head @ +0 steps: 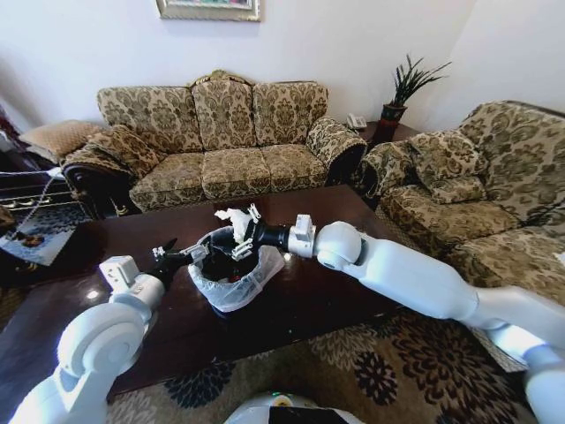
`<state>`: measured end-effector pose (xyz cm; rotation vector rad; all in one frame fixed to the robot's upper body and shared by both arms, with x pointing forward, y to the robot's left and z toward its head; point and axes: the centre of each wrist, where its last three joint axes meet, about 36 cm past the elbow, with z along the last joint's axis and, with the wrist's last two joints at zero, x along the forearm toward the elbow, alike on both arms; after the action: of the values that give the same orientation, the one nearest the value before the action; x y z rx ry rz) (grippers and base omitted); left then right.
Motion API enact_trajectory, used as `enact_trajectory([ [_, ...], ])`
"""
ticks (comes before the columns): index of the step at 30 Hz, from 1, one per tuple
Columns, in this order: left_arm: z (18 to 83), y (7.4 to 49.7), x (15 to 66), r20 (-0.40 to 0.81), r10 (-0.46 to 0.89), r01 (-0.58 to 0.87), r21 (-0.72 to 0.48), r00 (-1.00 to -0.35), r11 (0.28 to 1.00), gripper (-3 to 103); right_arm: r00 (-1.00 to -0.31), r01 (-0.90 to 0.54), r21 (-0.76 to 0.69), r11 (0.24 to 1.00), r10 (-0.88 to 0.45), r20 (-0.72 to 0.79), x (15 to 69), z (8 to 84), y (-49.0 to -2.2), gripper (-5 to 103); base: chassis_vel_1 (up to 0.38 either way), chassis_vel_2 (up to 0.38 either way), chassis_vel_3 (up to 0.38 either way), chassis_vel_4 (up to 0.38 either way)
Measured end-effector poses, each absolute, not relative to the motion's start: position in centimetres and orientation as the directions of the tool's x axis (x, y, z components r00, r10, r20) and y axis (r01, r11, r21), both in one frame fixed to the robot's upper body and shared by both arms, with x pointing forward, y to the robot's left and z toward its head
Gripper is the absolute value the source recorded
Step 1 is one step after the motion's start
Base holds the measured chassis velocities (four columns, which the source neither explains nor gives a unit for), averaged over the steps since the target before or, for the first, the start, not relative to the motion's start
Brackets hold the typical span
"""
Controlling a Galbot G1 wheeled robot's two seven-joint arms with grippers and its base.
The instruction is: Move to the front of the table and place the trash on the table into the trash bin.
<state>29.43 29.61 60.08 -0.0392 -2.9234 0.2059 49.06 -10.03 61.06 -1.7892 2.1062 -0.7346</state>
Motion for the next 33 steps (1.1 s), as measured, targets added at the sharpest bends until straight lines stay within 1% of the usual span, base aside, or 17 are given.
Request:
enact_trajectory([
  [1,60.1,29.6,29.4,0.203,0.044,0.015,-0.142,-0.978,0.990,100,-0.186,-0.802,-0.592,0.084,-0.976,0.114,49.5,61.1,-10.0,100,0.000,0.000,0.000,0.000],
  [2,60.1,29.6,29.4,0.203,0.044,0.015,-0.142,-0.978,0.990,100,-0.186,-0.802,-0.592,0.084,-0.976,0.114,49.5,61.1,-10.0,100,0.000,0.000,0.000,0.000],
  [5,60.1,29.6,29.3,0.192,0.051,0.024,-0.142,-0.980,0.990,100,-0.175,-0.721,-0.692,0.038,-0.976,0.129,50.4,61.2,-10.0,100,0.000,0.000,0.000,0.000],
  [10,60.1,29.6,29.2,0.169,0.071,0.045,-0.155,-0.983,0.987,100,-0.163,-0.655,-0.755,0.003,-0.977,0.138,51.0,60.6,-9.8,100,0.000,0.000,0.000,0.000],
  [12,60.1,29.6,29.1,0.141,0.096,0.071,-0.172,-0.985,0.983,100,-0.155,-0.612,-0.791,-0.019,-0.978,0.143,51.6,60.0,-9.6,100,0.000,0.000,0.000,0.000],
  [21,60.1,29.6,28.9,0.104,0.167,0.144,-0.201,-0.980,0.969,100,-0.177,-0.552,-0.833,-0.034,-0.972,0.157,53.5,59.1,-9.1,100,0.000,0.000,0.000,0.000],
  [24,60.1,29.5,28.9,0.103,0.207,0.179,-0.233,-0.973,0.956,100,-0.192,-0.536,-0.843,-0.034,-0.968,0.162,54.4,58.7,-9.2,100,0.000,0.000,0.000,0.000],
  [33,59.7,29.0,29.0,0.109,0.266,0.226,-0.287,-0.958,0.931,100,-0.198,-0.531,-0.847,-0.020,-0.969,0.147,54.6,58.6,-8.7,100,0.000,0.000,0.000,0.000],
])
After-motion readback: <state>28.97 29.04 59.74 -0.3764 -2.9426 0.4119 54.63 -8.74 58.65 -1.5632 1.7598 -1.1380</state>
